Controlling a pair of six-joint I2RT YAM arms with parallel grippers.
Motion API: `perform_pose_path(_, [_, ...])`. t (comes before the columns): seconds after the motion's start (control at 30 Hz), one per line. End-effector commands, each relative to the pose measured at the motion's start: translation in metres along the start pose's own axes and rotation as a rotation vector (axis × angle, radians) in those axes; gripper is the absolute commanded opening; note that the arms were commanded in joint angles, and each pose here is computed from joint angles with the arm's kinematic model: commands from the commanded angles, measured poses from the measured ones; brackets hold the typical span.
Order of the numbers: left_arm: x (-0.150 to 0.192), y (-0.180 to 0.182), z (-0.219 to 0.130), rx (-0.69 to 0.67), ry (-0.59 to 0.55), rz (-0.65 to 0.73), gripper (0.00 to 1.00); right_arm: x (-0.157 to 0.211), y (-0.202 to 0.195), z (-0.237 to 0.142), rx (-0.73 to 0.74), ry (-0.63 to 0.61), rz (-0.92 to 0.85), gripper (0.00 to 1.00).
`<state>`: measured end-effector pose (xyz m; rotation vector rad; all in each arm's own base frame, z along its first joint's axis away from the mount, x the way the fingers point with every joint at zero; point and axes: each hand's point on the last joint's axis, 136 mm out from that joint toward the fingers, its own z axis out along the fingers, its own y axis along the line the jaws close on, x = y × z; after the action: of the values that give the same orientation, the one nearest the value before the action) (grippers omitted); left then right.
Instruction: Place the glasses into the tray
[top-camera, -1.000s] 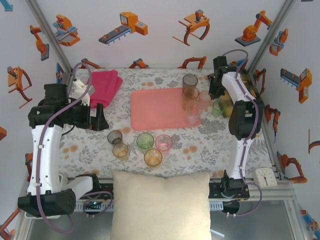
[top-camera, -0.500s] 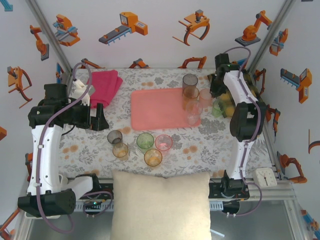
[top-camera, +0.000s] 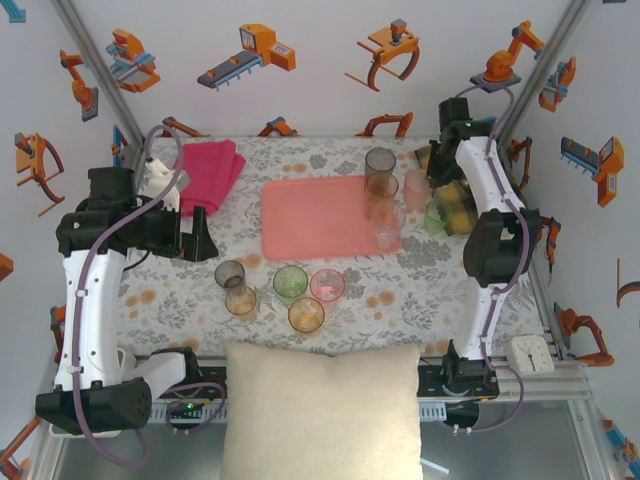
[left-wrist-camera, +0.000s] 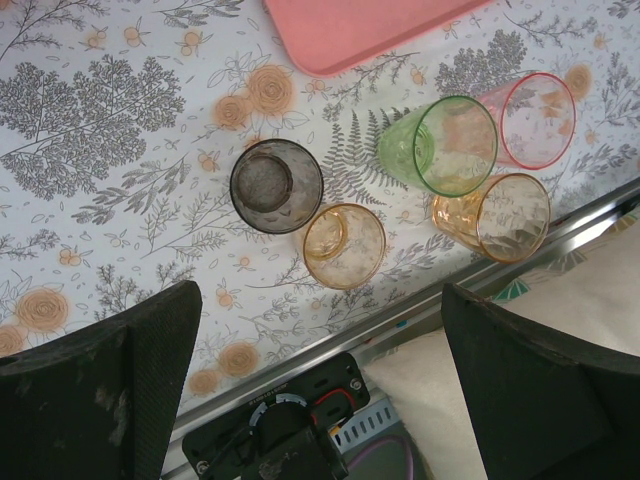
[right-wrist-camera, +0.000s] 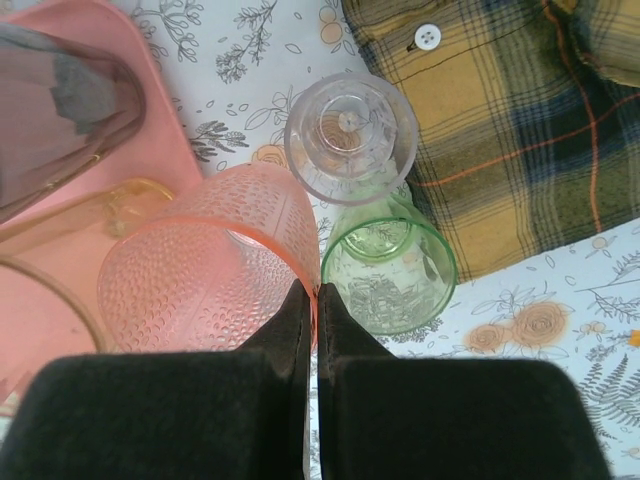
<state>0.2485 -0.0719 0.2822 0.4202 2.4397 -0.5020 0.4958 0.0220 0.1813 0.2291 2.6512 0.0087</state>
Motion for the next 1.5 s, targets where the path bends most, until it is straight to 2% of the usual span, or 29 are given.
perform_pose_path(0.0, [-0.007, -0.008, -0.012, 0.019, -0.039, 0.004, 0.97, -0.018, -0.006, -0.051, -0.006, -0.093, -0.009, 0.00])
perform_pose_path(0.4, [-0.009, -0.010, -0.015, 0.017, -0.052, 0.018, 0.97, -0.029, -0.009, -0.131, -0.026, -0.204, -0.030, 0.00])
perform_pose_path(0.6, [-0.008, -0.010, -0.015, 0.017, -0.056, 0.022, 0.97, -0.026, 0.003, -0.162, -0.061, -0.229, -0.066, 0.00])
perform_pose_path(0.83, [-0.006, -0.012, -0.016, 0.019, -0.062, 0.027, 0.97, -0.023, 0.044, -0.197, -0.086, -0.282, -0.157, 0.00])
perform_pose_path(1.0, [-0.005, -0.015, -0.017, 0.026, -0.066, 0.030, 0.97, -0.021, 0.089, -0.216, -0.134, -0.328, -0.220, 0.00])
perform_pose_path(1.2, [-0.004, -0.017, -0.017, 0.036, -0.070, 0.023, 0.97, -0.016, 0.148, -0.210, -0.223, -0.350, -0.256, 0.00])
perform_pose_path(1.47, [-0.005, -0.016, -0.019, 0.026, -0.076, 0.023, 0.97, -0.014, 0.212, -0.170, -0.269, -0.352, -0.299, 0.00])
